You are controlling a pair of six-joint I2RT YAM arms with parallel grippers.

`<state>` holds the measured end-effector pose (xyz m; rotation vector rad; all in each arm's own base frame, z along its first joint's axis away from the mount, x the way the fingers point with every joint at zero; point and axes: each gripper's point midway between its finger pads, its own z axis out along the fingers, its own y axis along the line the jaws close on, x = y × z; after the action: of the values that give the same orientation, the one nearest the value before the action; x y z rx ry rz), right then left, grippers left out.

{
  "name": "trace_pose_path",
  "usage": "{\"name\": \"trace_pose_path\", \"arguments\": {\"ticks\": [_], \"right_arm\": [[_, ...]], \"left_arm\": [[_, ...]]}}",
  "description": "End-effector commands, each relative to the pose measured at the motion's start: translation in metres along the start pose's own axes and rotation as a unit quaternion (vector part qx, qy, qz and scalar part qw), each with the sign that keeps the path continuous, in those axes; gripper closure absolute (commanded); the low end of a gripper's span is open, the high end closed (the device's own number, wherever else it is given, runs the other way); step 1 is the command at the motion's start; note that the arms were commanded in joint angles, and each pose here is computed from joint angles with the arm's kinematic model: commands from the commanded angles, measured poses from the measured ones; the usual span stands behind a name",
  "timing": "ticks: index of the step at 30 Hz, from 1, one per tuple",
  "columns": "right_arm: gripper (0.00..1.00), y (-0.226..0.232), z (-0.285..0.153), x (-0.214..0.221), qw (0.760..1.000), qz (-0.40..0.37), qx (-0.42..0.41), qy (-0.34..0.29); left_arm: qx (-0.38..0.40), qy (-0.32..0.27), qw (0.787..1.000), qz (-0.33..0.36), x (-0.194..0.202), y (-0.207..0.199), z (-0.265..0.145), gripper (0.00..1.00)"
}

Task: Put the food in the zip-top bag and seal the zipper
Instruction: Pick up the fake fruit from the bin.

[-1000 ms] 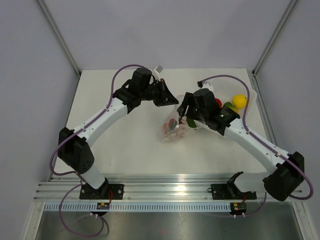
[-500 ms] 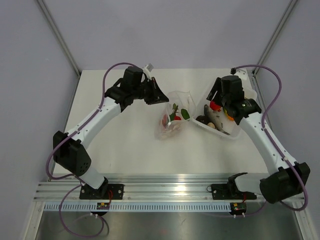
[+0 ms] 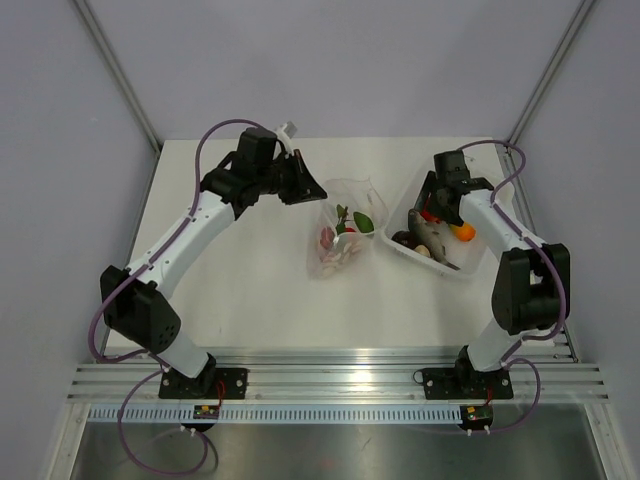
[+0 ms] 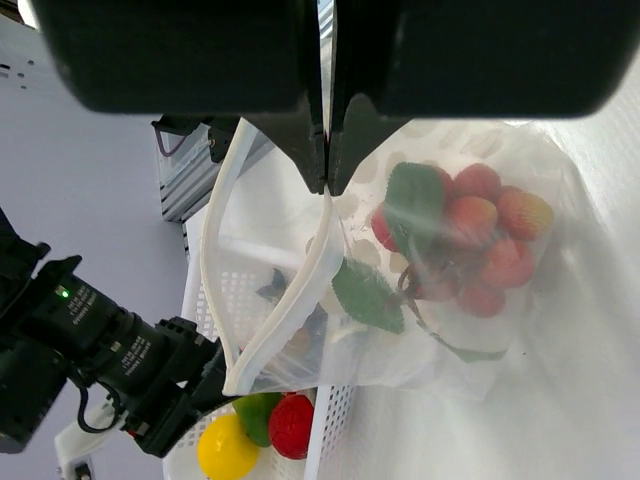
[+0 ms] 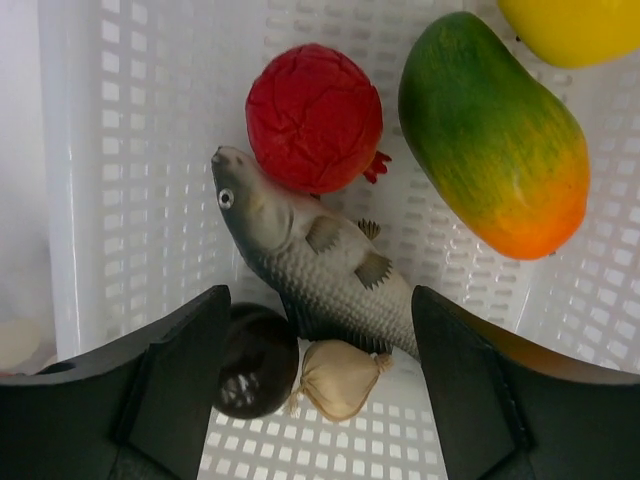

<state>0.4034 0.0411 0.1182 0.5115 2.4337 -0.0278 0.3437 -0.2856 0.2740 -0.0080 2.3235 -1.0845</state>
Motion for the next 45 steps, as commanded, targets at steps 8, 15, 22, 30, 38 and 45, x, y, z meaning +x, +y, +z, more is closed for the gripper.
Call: {"name": "trace_pose_path", "arguments": {"ticks": [8, 15, 22, 30, 38, 45], "right_arm": [[0.11, 0.016, 0.039, -0.038, 1.000, 0.002, -0.005, -0.015], [0.10, 0.013, 0.071, -0.036, 1.000, 0.002, 0.015, 0.000], [0.13, 0.010, 0.083, -0.040, 1.000, 0.002, 0.020, -0.004], [0.27, 0.009, 0.087, -0.045, 1.000, 0.003, 0.020, -0.011], [0.69, 0.008, 0.059, -0.057, 0.999, 0.017, 0.011, -0.037], [0.81, -0.010, 0.007, -0.060, 0.997, 0.036, 0.016, -0.072]], "left_arm": [[0.030, -0.056, 0.997, 0.033, -0.034, -0.028, -0.025, 1.00], [0.028, -0.060, 0.997, 0.035, -0.039, -0.027, -0.028, 1.00], [0.027, -0.043, 0.998, 0.025, -0.029, -0.017, -0.018, 1.00], [0.035, -0.025, 0.999, 0.009, -0.018, -0.010, -0.008, 1.00], [0.032, -0.019, 0.999, 0.005, -0.013, -0.006, -0.005, 1.00], [0.032, -0.007, 0.999, 0.002, -0.001, -0.004, 0.003, 1.00]]}}
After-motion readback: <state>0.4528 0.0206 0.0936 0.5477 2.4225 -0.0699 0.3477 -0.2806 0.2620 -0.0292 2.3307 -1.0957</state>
